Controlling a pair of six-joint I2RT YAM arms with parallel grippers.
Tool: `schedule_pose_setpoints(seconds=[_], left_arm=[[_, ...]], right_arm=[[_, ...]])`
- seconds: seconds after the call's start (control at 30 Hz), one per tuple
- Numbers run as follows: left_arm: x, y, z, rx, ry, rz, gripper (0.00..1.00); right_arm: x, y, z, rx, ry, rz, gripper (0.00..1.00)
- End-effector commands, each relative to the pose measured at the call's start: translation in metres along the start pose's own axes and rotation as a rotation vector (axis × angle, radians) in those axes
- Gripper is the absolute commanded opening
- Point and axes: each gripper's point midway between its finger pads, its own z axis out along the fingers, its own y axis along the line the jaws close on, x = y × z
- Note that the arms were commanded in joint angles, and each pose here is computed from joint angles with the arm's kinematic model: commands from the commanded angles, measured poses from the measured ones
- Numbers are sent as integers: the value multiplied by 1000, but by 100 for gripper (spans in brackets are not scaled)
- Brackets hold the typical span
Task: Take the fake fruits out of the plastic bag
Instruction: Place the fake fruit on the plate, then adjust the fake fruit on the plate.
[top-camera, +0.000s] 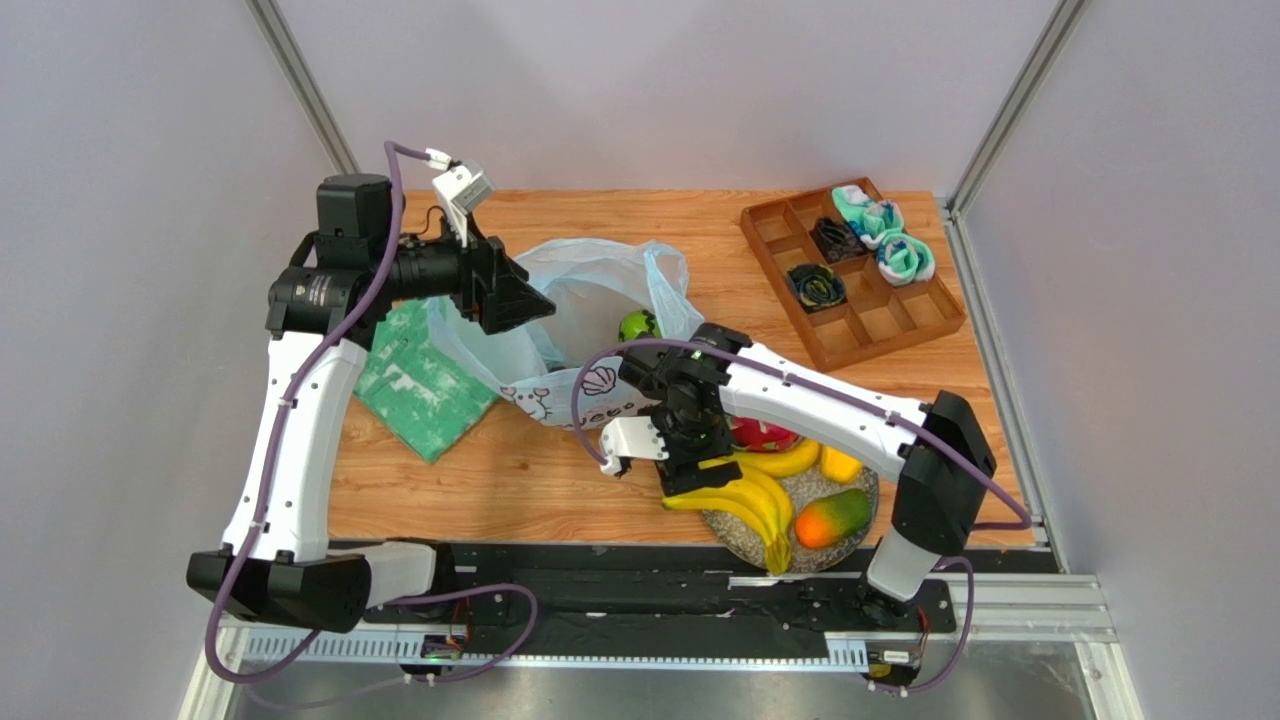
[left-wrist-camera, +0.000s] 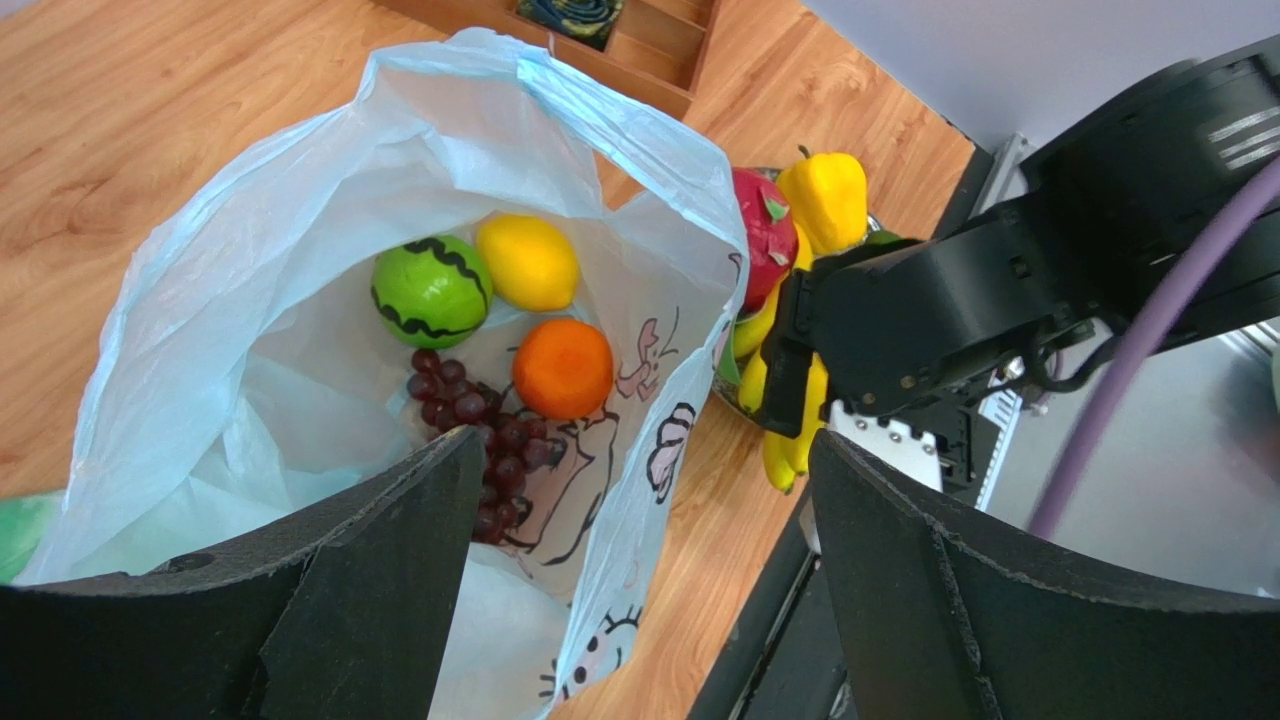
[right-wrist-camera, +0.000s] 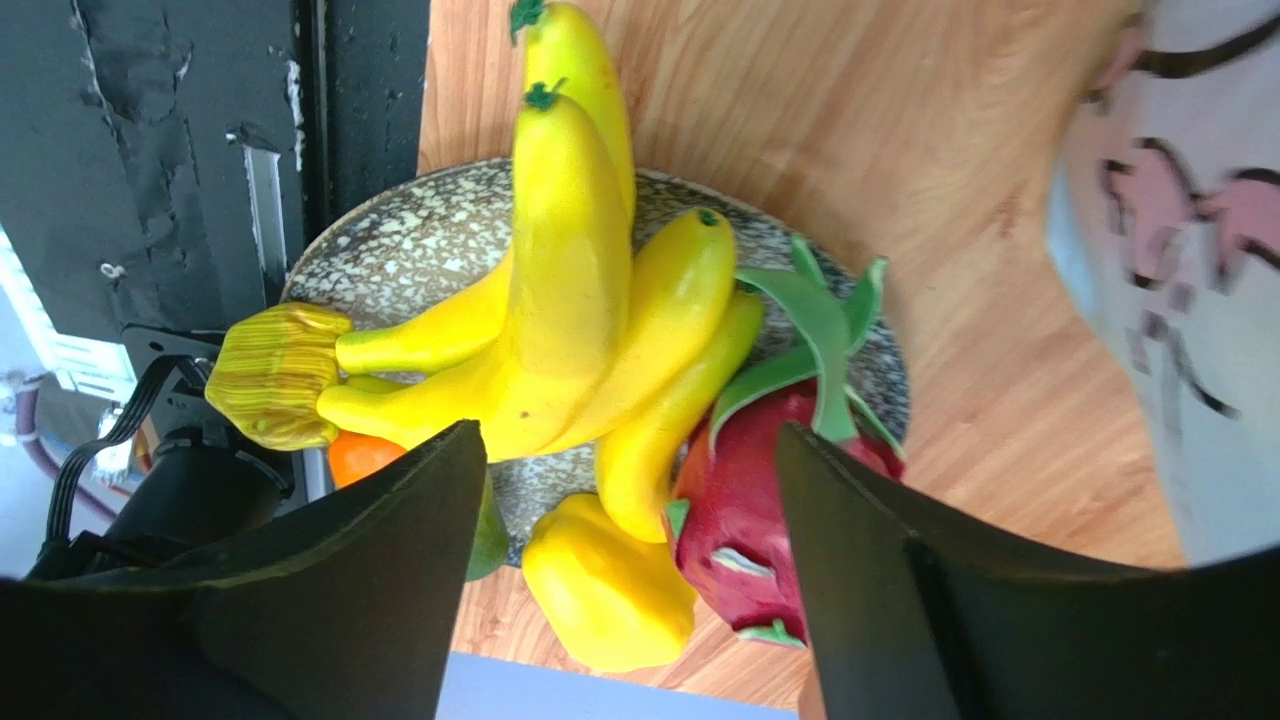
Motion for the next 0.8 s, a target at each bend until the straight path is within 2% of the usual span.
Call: schedule_pose_setpoints(seconds=[0.0, 0.03, 0.07, 0.13, 0.17, 0.2, 0.33, 0.43, 0.57, 0.63, 0.77], left_arm=[[-10, -8, -3, 31, -27, 28, 88], [-9, -8, -3, 31, -26, 28, 88], [-8, -8, -2, 30, -24, 27, 88], [-2, -4, 0, 24, -13, 12, 87], [0, -1, 1, 13, -10, 8, 87], [3, -1, 2, 15, -5, -6, 87], [4, -2, 2, 18, -6, -17, 87], [9, 0, 3, 14, 3, -25, 86], [17, 3, 6, 16, 19, -51, 86], [19, 3, 7, 16, 23, -58, 85], [23, 3, 7, 13, 33, -61, 85]], right_arm=[[25, 50, -56, -57, -1, 26, 80], [24, 51, -57, -37, -26, 22, 82], [19, 47, -65, 41, -99, 13, 89], [24, 56, -51, 56, -129, 27, 98], [19, 53, -55, 127, -202, 46, 100], [25, 63, -40, 98, -197, 62, 100], [35, 90, -36, 103, -274, 43, 89], [50, 97, -32, 174, -284, -99, 87], [45, 101, -30, 234, -321, -334, 81], [39, 108, -22, 219, -300, -474, 80], [29, 118, 4, 165, -264, -605, 76]])
